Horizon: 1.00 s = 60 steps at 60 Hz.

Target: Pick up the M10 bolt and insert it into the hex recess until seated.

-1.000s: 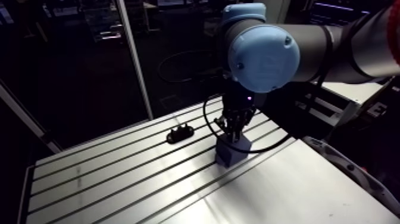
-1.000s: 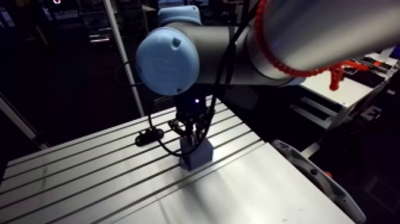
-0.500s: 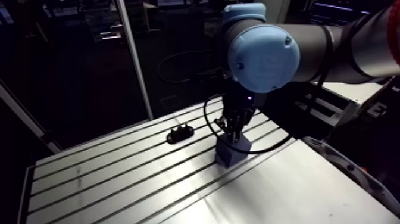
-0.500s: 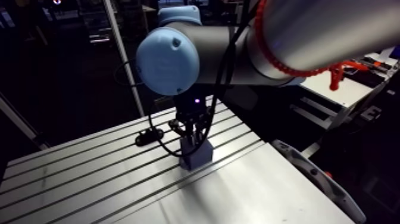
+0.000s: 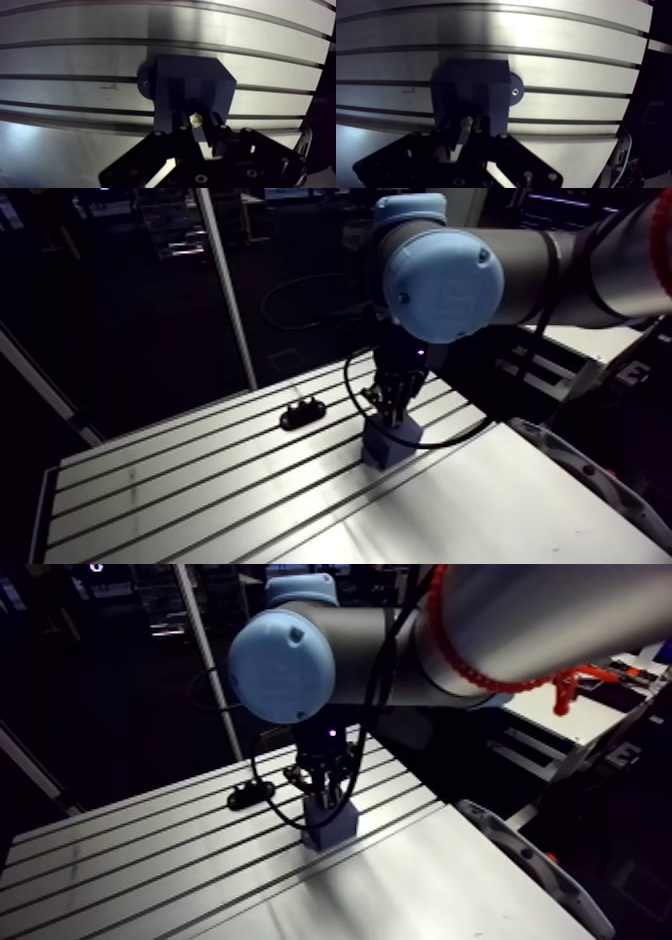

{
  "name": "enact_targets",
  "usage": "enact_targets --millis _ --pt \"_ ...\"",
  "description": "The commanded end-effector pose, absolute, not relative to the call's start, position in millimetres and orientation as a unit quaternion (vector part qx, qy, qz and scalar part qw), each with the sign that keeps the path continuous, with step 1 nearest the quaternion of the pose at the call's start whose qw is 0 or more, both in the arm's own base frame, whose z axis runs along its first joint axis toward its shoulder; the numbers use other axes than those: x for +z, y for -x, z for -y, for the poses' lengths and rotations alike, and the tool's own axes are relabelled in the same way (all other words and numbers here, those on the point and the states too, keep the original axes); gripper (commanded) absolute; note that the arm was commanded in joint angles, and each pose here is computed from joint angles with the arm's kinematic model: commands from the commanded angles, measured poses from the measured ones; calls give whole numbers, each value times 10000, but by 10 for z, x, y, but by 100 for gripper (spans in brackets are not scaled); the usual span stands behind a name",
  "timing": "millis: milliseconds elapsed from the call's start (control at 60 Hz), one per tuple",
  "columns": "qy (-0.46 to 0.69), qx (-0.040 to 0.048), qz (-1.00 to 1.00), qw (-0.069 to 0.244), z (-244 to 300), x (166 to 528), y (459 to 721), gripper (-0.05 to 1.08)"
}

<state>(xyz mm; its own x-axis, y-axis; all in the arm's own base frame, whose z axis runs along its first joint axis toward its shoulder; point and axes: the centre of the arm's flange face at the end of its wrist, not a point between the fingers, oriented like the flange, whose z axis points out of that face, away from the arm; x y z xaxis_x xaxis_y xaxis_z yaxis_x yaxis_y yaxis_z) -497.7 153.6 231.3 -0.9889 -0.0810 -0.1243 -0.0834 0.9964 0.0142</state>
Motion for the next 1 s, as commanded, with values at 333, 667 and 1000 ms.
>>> enact_targets --millis 333,667,1000 --pt "962 65 -9933 641 -1525 2325 4968 74" --pt "1159 56 -9912 638 -1530 2329 4977 74" --pt "1545 27 -9858 654 -1534 2310 4981 74"
